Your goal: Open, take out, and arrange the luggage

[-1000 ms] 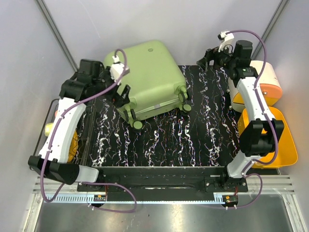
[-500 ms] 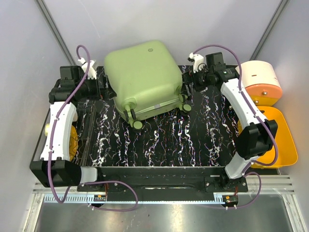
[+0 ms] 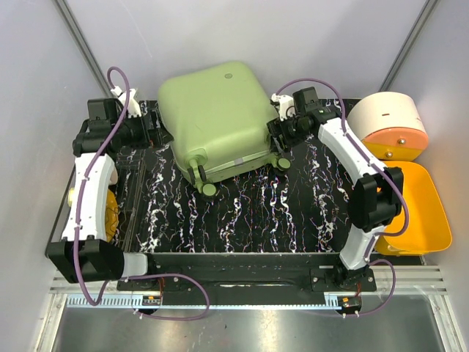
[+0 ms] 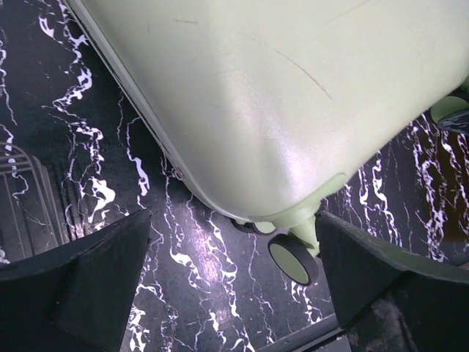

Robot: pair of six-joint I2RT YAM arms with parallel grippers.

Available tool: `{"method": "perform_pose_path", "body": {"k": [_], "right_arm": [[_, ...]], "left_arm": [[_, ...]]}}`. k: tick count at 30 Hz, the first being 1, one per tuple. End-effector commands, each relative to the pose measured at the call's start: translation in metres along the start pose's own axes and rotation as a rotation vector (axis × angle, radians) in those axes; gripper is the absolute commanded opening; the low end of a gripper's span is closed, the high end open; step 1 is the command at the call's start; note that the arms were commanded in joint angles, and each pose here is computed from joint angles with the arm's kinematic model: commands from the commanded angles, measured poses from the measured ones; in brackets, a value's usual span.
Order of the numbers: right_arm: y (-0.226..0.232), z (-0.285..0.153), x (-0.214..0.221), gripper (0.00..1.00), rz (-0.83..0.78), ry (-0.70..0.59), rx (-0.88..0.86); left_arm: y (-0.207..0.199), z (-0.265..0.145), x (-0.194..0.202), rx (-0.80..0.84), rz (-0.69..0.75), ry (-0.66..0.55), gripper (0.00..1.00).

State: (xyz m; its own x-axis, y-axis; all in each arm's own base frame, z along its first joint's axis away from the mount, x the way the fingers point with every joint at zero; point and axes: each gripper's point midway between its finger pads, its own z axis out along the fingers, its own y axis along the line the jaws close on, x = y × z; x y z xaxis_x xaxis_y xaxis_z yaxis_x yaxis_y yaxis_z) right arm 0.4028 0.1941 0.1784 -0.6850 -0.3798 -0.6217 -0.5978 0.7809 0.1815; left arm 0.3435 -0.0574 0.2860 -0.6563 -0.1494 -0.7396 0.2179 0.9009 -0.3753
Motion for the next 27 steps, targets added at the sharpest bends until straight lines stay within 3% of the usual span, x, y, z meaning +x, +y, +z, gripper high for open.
{"method": "perform_pose_path", "body": {"k": [1,2,5,12,16,18,19,20,21,22,27], "right_arm": [[0.006,-0.011,-0.002,0.64,0.003,-0.020,0.014],[0.008,-0.012,-0.001,0.40,0.008,-0.022,0.002],[0.014,-0.019,0.010,0.02,0.024,-0.014,-0.001],[0.045,-0.051,0.041,0.00,0.096,-0.021,-0.028],[0.116,-0.075,0.077,0.00,0.070,0.029,-0.238],[0.146,-0.099,0.079,0.00,0.018,-0.041,-0.295],[0.152,-0.102,0.086,0.11,0.033,-0.040,-0.303],[0.163,-0.110,0.087,0.63,0.042,-0.050,-0.349],[0.168,-0.120,0.087,0.85,0.073,-0.063,-0.366],[0.172,-0.128,0.084,0.99,0.062,-0.076,-0.380],[0.145,-0.150,0.063,0.99,-0.035,-0.151,-0.217]], "left_arm": [[0.019,0.008,-0.026,-0.080,0.033,-0.065,0.99],[0.025,0.016,-0.028,-0.089,0.045,-0.053,0.99],[0.028,0.027,-0.042,-0.062,0.058,-0.053,0.99],[0.019,0.057,-0.056,0.069,-0.029,-0.047,0.99],[0.013,0.071,-0.048,0.140,-0.079,-0.028,0.99],[0.013,0.074,-0.049,0.144,-0.084,-0.039,0.99],[0.014,0.076,-0.044,0.149,-0.091,-0.031,0.99],[0.014,0.077,-0.045,0.154,-0.087,-0.035,0.99],[0.013,0.078,-0.044,0.163,-0.086,-0.033,0.99],[0.012,0.079,-0.043,0.167,-0.091,-0.030,0.99],[0.006,0.087,-0.037,0.214,-0.095,-0.003,0.99]]}}
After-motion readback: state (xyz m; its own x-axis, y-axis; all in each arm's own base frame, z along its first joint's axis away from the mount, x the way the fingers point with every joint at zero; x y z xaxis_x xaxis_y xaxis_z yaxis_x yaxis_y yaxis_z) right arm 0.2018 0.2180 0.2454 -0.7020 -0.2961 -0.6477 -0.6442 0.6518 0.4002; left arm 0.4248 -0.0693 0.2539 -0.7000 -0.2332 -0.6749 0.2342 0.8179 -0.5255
